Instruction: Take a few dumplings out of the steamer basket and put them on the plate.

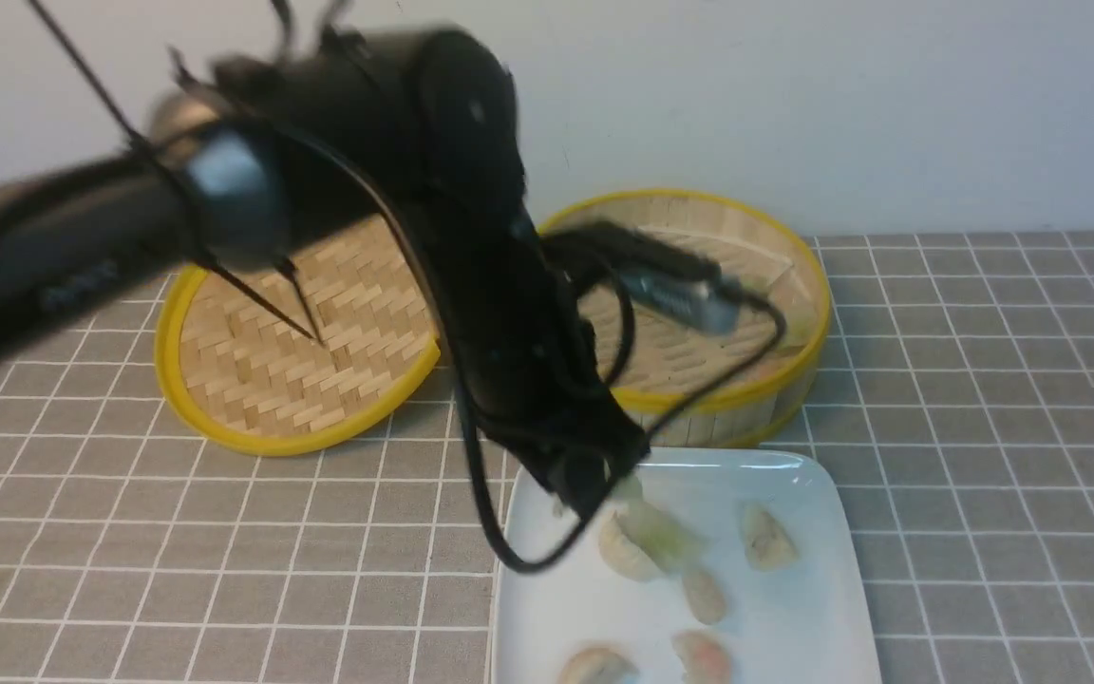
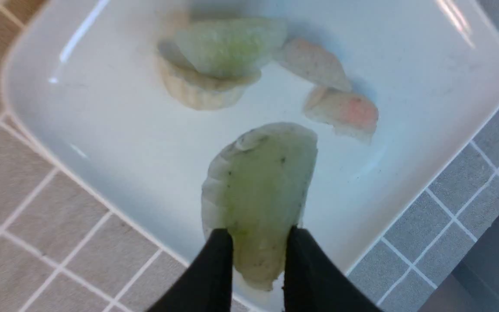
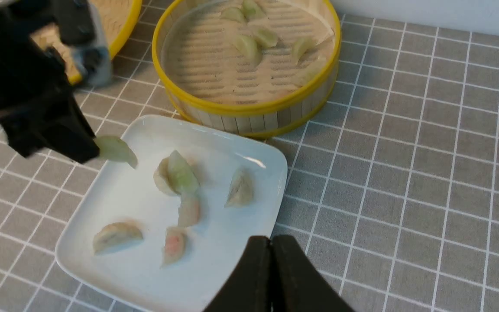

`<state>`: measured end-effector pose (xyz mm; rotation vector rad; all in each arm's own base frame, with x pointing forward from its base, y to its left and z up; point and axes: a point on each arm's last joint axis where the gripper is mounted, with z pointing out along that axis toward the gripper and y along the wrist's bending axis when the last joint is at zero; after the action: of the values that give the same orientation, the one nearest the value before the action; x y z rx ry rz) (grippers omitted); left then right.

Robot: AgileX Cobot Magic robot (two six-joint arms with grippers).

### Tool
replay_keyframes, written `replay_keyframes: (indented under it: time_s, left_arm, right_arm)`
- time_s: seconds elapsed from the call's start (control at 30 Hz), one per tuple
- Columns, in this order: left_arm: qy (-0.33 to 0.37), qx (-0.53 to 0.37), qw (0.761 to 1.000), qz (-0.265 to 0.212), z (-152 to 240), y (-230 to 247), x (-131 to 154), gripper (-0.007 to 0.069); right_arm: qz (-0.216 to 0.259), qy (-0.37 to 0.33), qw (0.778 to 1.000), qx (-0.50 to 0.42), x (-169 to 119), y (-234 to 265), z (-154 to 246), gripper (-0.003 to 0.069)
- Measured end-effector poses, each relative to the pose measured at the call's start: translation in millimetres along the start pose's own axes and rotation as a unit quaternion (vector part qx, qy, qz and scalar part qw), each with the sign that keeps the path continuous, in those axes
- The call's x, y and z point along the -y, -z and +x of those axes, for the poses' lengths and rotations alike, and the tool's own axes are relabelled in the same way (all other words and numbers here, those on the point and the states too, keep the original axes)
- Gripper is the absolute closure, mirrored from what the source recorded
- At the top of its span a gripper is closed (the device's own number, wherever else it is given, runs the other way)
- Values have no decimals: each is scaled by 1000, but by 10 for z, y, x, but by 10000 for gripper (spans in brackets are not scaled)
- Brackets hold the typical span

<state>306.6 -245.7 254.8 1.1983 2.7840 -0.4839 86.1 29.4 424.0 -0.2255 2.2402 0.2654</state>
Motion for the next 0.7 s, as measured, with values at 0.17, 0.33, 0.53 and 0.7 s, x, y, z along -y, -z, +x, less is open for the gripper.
replay_keyframes:
  time_s: [0.17,0.33,0.53,0.7]
  left_arm:
    - [7,-49,999,12,-47,-456,-43,494]
    - [18,-76,997,17,-56,-739,-120,494]
    - [23,-87,996,20,-47,-828,-144,389]
    - [23,-88,996,20,-47,-840,-147,166]
  right_arm:
    - [-2,0,1000,-20,5,-90,65,673]
    - [-32,1,999,-24,-49,-103,79,673]
    - [-58,2,998,-24,-96,-94,83,673]
    - [-70,5,998,6,-115,81,155,673]
